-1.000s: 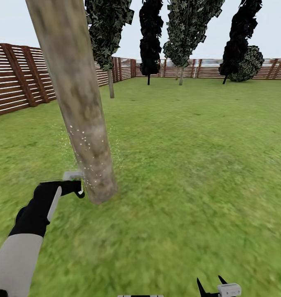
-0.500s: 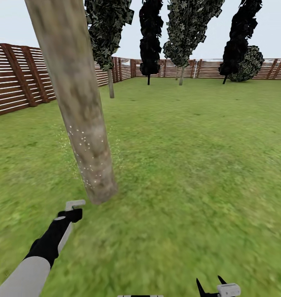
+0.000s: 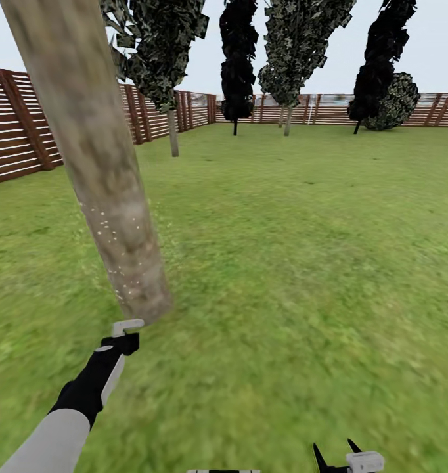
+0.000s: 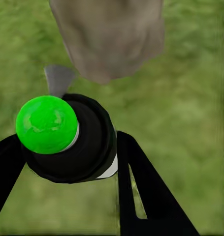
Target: In the garden, pick up the pesticide atomizer on the floor and spray pesticide onto both trees until each tree trunk is fully covered.
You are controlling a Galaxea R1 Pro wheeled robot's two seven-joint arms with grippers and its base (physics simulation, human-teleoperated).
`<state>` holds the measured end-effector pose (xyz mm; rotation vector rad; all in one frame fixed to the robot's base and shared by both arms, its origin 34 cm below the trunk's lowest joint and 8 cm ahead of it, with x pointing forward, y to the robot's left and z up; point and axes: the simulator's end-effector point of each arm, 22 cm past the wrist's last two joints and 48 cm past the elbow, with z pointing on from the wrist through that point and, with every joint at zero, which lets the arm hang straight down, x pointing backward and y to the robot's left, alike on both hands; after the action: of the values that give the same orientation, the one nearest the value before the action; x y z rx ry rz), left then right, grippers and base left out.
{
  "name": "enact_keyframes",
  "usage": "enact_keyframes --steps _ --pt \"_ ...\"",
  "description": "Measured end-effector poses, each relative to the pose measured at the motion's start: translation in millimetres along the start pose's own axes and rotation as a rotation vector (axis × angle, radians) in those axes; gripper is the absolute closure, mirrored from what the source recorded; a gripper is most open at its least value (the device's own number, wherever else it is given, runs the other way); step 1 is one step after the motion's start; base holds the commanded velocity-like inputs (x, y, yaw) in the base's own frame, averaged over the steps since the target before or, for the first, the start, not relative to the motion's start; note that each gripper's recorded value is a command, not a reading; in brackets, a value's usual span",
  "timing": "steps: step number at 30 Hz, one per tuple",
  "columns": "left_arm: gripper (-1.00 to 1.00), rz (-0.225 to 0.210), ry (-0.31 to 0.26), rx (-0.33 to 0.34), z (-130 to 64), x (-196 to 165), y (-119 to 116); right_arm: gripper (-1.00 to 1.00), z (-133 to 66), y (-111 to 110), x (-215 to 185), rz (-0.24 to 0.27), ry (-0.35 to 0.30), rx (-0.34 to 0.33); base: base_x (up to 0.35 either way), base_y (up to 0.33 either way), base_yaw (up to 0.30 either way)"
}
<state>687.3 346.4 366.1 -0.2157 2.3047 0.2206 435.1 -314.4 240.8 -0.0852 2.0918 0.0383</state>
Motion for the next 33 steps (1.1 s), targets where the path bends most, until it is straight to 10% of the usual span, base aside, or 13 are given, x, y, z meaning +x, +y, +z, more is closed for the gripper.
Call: enact_keyframes --steps 33 --pt "1.00 -0.001 0.002 0.000 0.0 0.7 -0.3 -1.00 0.3 0.5 -0.3 -0.001 0.000 -0.002 0.151 -0.265 0.125"
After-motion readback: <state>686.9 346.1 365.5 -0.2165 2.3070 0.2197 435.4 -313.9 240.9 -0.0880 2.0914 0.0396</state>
